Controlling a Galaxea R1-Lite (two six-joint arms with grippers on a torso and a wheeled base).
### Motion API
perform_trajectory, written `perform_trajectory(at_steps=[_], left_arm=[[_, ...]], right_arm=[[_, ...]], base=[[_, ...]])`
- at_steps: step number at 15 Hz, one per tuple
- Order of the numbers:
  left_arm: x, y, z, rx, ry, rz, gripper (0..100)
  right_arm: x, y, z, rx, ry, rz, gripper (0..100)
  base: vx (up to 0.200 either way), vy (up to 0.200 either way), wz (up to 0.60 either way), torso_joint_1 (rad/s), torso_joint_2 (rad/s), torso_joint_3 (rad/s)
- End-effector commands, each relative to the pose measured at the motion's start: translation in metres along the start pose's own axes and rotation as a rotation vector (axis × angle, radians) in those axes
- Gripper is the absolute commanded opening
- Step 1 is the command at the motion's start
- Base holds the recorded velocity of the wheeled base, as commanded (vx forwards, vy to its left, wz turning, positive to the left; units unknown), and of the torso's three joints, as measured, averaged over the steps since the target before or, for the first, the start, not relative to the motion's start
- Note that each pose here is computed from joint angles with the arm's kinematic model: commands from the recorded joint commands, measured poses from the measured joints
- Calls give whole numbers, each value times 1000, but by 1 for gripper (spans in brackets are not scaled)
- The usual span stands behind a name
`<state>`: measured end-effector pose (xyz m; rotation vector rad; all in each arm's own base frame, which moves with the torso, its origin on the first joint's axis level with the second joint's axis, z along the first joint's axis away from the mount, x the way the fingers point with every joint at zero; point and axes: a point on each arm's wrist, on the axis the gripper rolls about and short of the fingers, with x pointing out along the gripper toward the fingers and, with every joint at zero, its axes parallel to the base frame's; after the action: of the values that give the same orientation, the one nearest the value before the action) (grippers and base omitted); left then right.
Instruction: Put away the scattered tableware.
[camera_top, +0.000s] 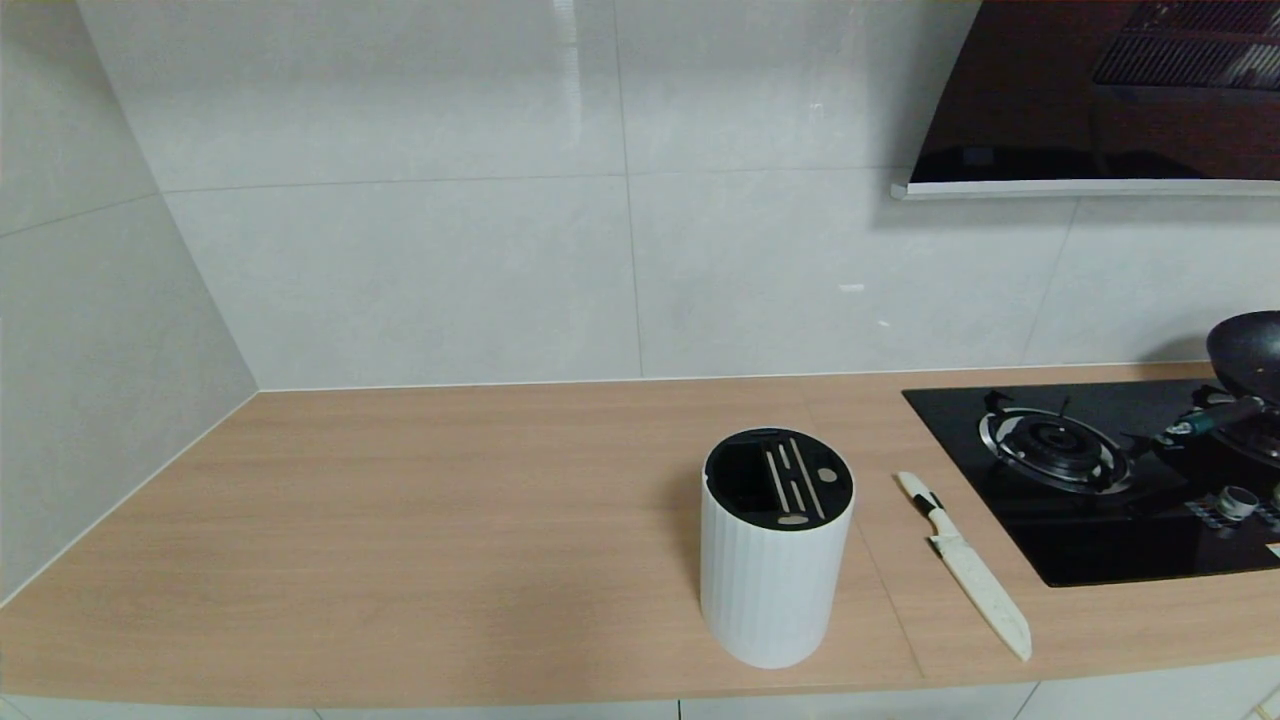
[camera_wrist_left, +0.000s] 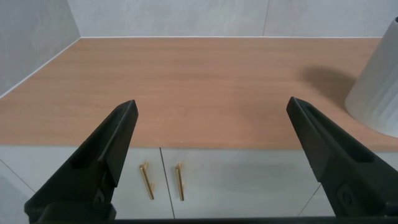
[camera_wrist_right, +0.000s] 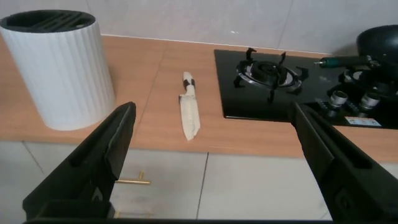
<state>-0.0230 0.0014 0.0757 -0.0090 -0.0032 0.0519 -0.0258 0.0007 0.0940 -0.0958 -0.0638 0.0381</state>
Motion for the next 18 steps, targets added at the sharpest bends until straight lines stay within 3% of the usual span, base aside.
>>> perform_trajectory(at_steps=[1,4,5,6,7,11,15,18], left_arm=[[0,0,0,0,1,0,100],[0,0,0,0,0,0,100],[0,0,0,0,0,0,100],[0,0,0,0,1,0,100],[0,0,0,0,0,0,100],[0,0,0,0,0,0,100],[0,0,0,0,0,0,100],[0,0,0,0,1,0,100]], right_arm=[[6,-4,45,9,-5,45,100],[27,-6,66,14,79,120,100],[43,-6,76,18,143,137,100],[44,-7,77,17,146,138,100],[67,-7,86,21,226,158,100],[114,-6,100,24,353,193,100],[159,-1,98,26,464,223,100],[207,3,77,29,525,223,100]], base=[[0,0,0,0,0,0],[0,0,0,0,0,0],[0,0,0,0,0,0],[0,0,0,0,0,0],[0,0,0,0,0,0],[0,0,0,0,0,0],[0,0,0,0,0,0],[0,0,0,0,0,0]])
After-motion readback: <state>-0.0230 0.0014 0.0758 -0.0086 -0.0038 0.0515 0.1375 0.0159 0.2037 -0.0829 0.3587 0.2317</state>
